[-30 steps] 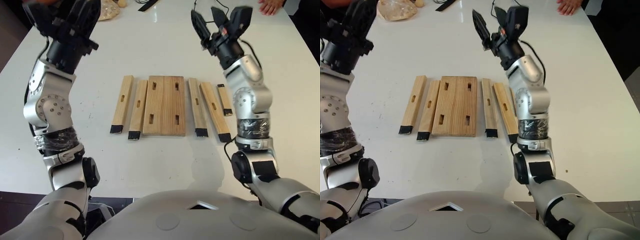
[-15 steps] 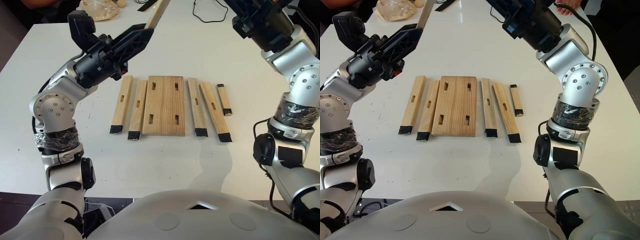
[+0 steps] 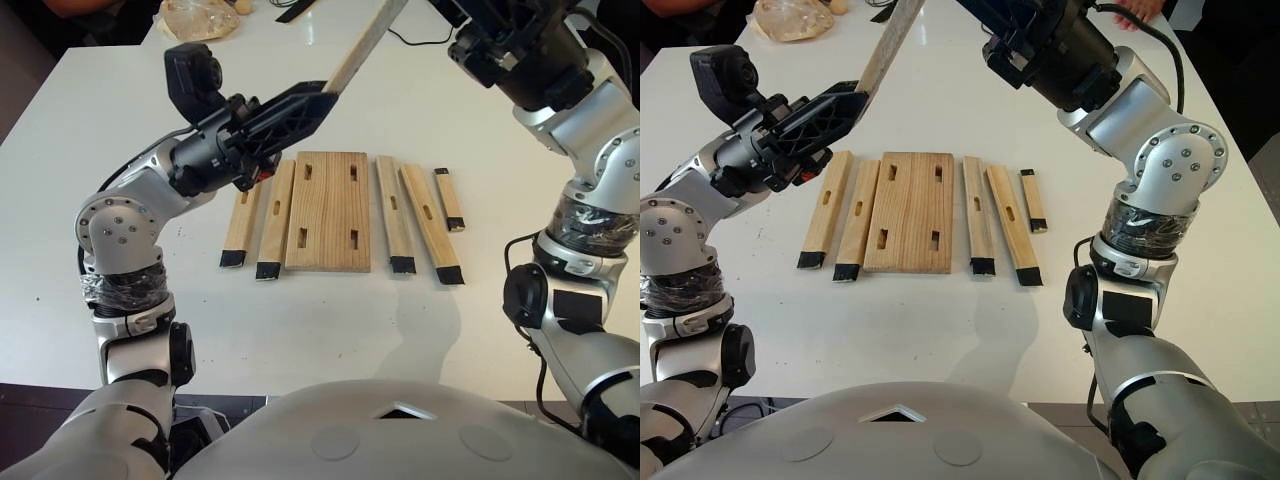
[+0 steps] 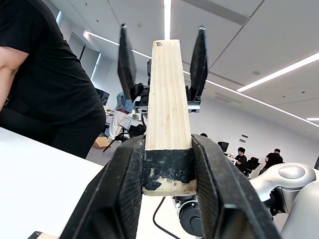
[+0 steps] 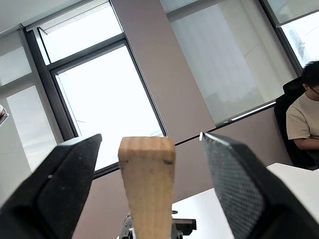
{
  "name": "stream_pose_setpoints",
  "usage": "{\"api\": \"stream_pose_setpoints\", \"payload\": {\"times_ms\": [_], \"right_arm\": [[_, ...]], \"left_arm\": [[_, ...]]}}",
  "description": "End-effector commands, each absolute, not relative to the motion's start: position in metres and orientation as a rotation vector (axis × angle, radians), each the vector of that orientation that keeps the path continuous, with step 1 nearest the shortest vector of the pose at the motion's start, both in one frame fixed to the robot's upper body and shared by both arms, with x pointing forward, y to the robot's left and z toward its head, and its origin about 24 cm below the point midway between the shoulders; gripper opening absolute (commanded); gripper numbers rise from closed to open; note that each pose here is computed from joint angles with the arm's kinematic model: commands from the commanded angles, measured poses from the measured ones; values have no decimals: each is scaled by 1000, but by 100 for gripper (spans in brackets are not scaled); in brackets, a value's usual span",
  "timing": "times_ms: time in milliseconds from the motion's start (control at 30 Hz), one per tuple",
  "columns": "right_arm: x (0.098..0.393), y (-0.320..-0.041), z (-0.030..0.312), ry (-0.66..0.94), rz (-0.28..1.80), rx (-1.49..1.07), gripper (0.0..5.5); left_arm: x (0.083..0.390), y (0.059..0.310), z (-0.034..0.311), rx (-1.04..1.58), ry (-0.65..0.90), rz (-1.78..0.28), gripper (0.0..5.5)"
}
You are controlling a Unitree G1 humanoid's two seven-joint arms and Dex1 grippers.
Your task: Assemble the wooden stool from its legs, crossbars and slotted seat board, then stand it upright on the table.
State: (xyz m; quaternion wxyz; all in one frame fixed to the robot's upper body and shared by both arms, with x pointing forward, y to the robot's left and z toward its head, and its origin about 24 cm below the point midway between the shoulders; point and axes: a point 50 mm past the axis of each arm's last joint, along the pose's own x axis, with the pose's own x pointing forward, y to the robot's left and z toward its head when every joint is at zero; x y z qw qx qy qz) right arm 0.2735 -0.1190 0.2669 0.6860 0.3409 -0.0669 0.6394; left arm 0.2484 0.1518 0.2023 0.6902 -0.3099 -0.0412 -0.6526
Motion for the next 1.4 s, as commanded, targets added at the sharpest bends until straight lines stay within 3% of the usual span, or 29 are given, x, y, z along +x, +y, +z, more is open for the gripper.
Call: {"api": "stream_pose_setpoints", "payload": {"times_ms": [33,533,867,1033,1133,1267,1400], "right_arm": [[266,-117,275,-142,1486,750,346],[263,-120,271,-125,1474,712,133],[258,-127,256,-67,1442,629,131],[263,-129,255,-103,1384,606,130],[270,-135,255,-144,1306,561,130],[292,-161,235,-126,1121,294,130],[305,-184,204,-23,1072,-67,130]], "left_arm": [[245,150,202,-711,-71,-1467,132],[246,156,196,-710,-7,-1440,132],[258,160,189,-563,-25,-1332,132],[261,159,177,-527,-5,-1282,227],[258,160,152,-403,77,-1236,229],[265,194,99,-291,223,-976,229],[284,218,100,-363,99,-639,229]]}}
